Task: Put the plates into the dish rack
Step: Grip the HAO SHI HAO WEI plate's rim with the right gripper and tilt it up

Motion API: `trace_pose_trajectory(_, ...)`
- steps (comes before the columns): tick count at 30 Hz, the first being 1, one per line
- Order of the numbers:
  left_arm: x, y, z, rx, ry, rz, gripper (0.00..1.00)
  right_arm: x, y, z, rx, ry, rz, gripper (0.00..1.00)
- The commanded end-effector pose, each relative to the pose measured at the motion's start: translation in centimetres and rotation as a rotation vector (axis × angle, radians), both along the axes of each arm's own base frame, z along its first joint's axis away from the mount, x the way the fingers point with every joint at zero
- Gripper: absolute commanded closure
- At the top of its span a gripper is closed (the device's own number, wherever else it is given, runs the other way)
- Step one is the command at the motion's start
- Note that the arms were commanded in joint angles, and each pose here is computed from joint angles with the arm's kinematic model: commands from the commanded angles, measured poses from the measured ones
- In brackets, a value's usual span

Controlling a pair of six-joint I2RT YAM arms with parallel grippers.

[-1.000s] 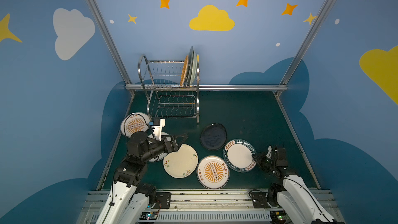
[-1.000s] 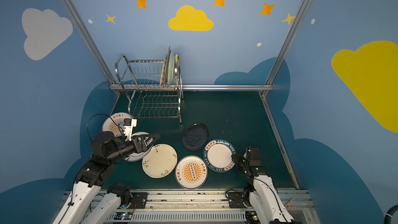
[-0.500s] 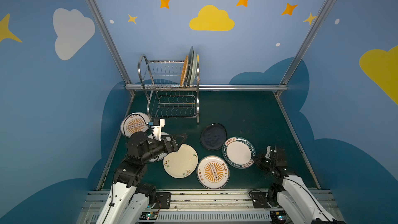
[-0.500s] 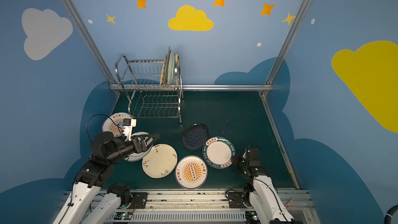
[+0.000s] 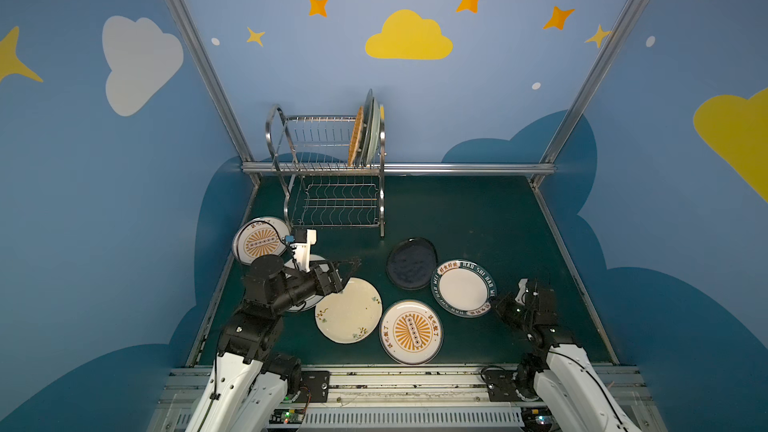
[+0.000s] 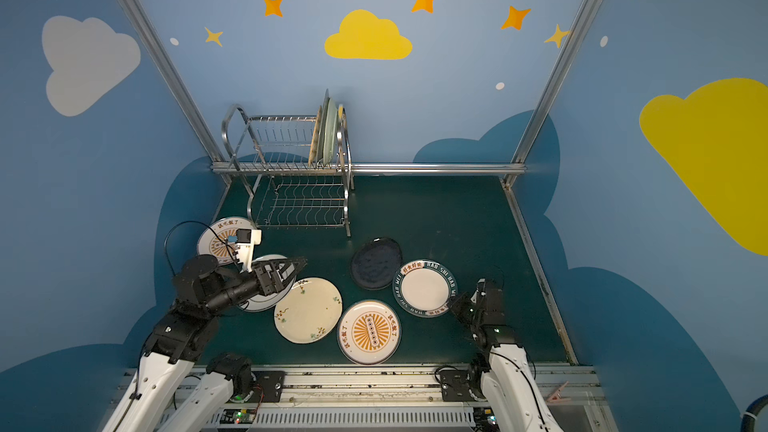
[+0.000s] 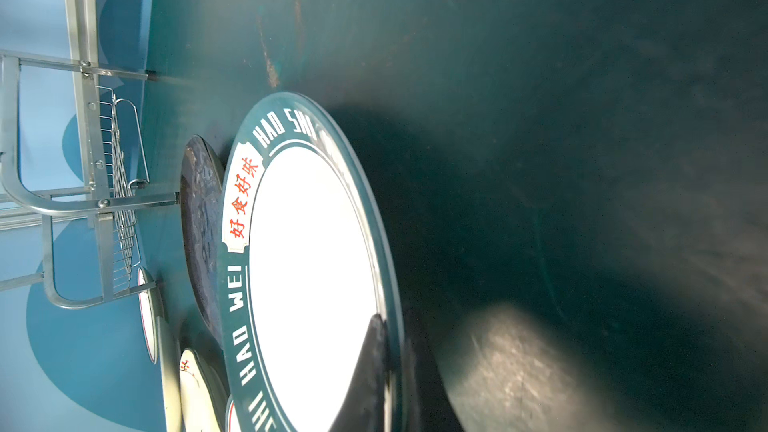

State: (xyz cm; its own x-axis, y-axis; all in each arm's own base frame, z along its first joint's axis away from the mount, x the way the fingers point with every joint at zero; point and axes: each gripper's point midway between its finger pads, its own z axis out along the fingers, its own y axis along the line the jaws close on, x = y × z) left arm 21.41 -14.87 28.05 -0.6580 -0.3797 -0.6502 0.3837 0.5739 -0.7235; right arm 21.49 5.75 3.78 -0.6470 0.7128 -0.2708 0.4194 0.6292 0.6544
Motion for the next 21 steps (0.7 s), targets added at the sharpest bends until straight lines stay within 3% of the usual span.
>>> trace_pose_trajectory(1,0.0,0.3,-0.6,0.014,0.005,0.011,0.00,-0.5,-0.2,-0.2,-0.019,0.032,0.006,1.00)
trace_pose_trajectory(21,0.9,1.1,-1.3,0.029,0.028,0.066,0.00,3.1,0.5,6.6,0.002,-0.138,0.045,1.00)
